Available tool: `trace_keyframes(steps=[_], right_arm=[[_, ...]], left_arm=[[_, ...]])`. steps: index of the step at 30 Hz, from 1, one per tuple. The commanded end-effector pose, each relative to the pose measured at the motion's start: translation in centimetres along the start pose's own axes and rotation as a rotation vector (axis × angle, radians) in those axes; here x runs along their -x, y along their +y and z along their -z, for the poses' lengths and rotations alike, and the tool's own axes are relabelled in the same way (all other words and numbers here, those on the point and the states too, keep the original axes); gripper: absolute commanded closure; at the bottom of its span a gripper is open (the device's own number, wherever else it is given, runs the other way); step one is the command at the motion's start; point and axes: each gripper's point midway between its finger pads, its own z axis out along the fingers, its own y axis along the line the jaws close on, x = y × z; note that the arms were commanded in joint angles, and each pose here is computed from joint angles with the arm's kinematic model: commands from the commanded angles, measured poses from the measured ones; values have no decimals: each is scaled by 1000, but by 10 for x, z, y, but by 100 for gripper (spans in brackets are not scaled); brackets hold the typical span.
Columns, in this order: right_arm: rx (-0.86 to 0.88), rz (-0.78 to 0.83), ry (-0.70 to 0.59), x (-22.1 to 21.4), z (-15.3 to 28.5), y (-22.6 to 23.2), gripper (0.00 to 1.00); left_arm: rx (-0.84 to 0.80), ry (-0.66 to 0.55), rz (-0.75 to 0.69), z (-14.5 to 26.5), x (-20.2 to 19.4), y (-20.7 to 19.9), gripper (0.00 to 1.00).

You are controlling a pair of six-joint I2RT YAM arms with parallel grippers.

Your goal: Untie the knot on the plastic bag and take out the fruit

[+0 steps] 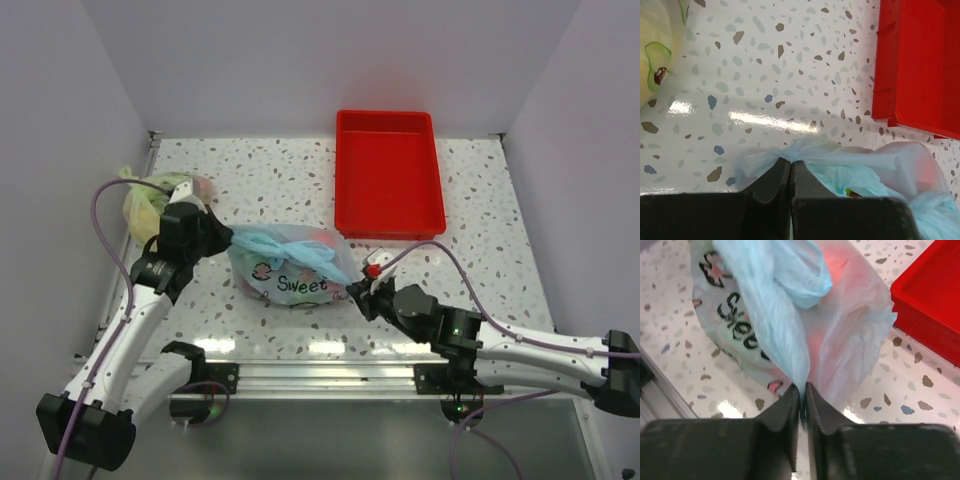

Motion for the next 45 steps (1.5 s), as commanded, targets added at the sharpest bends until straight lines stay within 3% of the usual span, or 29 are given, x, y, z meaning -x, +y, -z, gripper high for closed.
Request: trace_keyframes(steps=[1,3,4,7,11,20,24,27,28,30,32,33,38,40,45], right_arm=[[88,73,107,-4,3,15,83],[120,103,90,22,3,25,60],[126,151,113,24,2,26,43],[136,216,109,57,-7,36,25],[127,269,138,86,-35,54,20],[161,223,271,61,-82,88,21],[134,215,341,33,-91,86,23],[79,226,358,17,-92,74,38],[73,221,356,16,-90,72,51],[32,215,329,19,-82,60,65],[-10,199,300,19,-72,46,91],[-40,196,292,19,-69,38,99],[-112,120,229,16,-42,12,100],[-105,12,95,43,-26,8,100],[-30,-170,-107,48,-1,2,100]], left_arm=[[-148,-160,-97,15,50,-33,100],[-194,-147,-129,18,49,-41,100],[-204,-138,-137,19,48,-43,100],[-248,-129,-160,25,48,-51,100],[-287,-110,-161,28,42,-56,100],[-282,-73,-130,31,28,-50,100],[-266,-72,-127,29,25,-45,100],[-239,-74,-125,26,24,-40,100],[-221,-72,-123,25,22,-36,100],[-166,-90,-120,21,23,-25,100],[-132,-86,-114,15,20,-17,100],[-128,-84,-111,13,18,-16,100],[-81,-64,-95,-7,15,-9,100],[-47,-69,-97,-15,23,-8,100],[-17,-95,-86,-28,47,-15,100]])
